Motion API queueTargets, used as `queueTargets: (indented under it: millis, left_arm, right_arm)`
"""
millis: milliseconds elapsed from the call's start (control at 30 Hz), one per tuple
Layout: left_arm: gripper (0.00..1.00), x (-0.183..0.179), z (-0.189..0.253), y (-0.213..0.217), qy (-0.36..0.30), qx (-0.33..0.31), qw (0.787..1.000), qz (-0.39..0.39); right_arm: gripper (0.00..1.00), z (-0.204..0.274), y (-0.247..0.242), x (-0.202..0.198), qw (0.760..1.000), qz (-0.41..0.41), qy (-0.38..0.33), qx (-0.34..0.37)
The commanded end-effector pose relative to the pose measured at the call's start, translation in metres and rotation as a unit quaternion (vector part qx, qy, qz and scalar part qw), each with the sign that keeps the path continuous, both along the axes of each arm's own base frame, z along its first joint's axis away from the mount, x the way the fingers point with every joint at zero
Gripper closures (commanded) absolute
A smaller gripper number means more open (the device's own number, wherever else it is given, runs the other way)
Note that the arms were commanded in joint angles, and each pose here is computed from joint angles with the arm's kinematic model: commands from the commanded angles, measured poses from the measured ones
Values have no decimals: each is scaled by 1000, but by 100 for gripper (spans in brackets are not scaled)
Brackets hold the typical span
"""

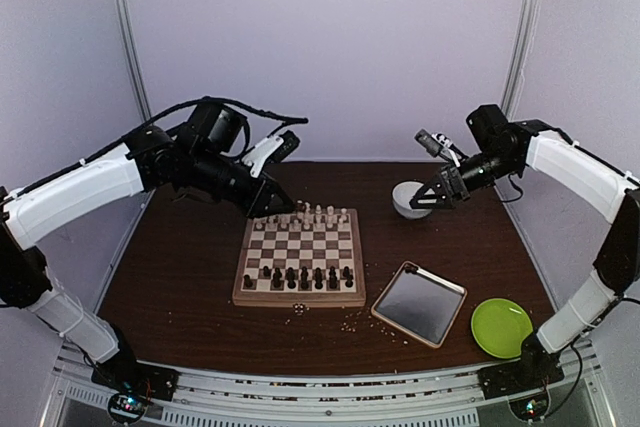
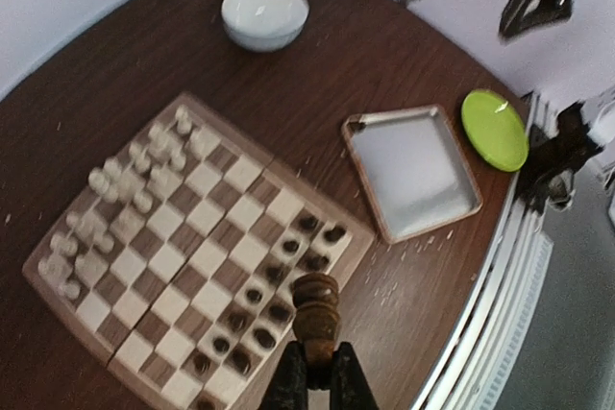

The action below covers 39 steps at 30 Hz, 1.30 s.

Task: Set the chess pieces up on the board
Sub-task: Place the knight at g8.

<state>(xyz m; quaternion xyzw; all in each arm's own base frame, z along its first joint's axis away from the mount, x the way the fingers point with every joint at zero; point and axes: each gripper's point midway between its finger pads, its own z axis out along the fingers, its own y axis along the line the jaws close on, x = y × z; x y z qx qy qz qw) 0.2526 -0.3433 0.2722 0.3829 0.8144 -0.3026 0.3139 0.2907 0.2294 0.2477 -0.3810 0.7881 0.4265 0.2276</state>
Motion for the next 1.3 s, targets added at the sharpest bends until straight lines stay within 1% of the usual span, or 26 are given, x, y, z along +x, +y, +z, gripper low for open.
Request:
queueTargets:
  millis: [0, 100, 200, 300, 400, 500, 600, 700, 867, 1267]
  left_arm:
    - [100, -34, -58, 77, 81, 203, 976, -2]
    - [100, -50, -69, 98, 114, 250, 961, -7]
    - [100, -61, -80, 109, 144, 282, 948, -16]
    - [100, -66, -96, 109, 169, 299, 939, -31]
    - [100, -62, -112, 105, 185, 316, 930, -40]
    - [100, -52, -123, 97, 188, 325, 926, -40]
    - [100, -46, -134, 90, 200, 331, 921, -42]
    - [100, -40, -141, 83, 203, 331, 921, -39]
    - [100, -28, -157, 82, 203, 355, 912, -19]
    - [100, -9, -176, 74, 195, 368, 909, 4]
  right_arm:
    - [1, 6, -33, 51, 979, -141, -118, -89]
    - [0, -15, -43, 44, 974, -148, -130, -112]
    - [1, -34, -47, 34, 973, -139, -140, -121]
    - [1, -47, -50, 25, 971, -124, -158, -128]
    - [0, -52, -52, 21, 969, -118, -171, -133]
    - [1, -57, -58, 26, 965, -129, -174, -149]
    - [1, -62, -60, 26, 965, -125, -170, -152]
    - [1, -64, -62, 26, 965, -124, -172, -156]
    - [1, -66, -63, 26, 966, -120, -168, -153]
    - [1, -74, -60, 21, 973, -97, -146, -150]
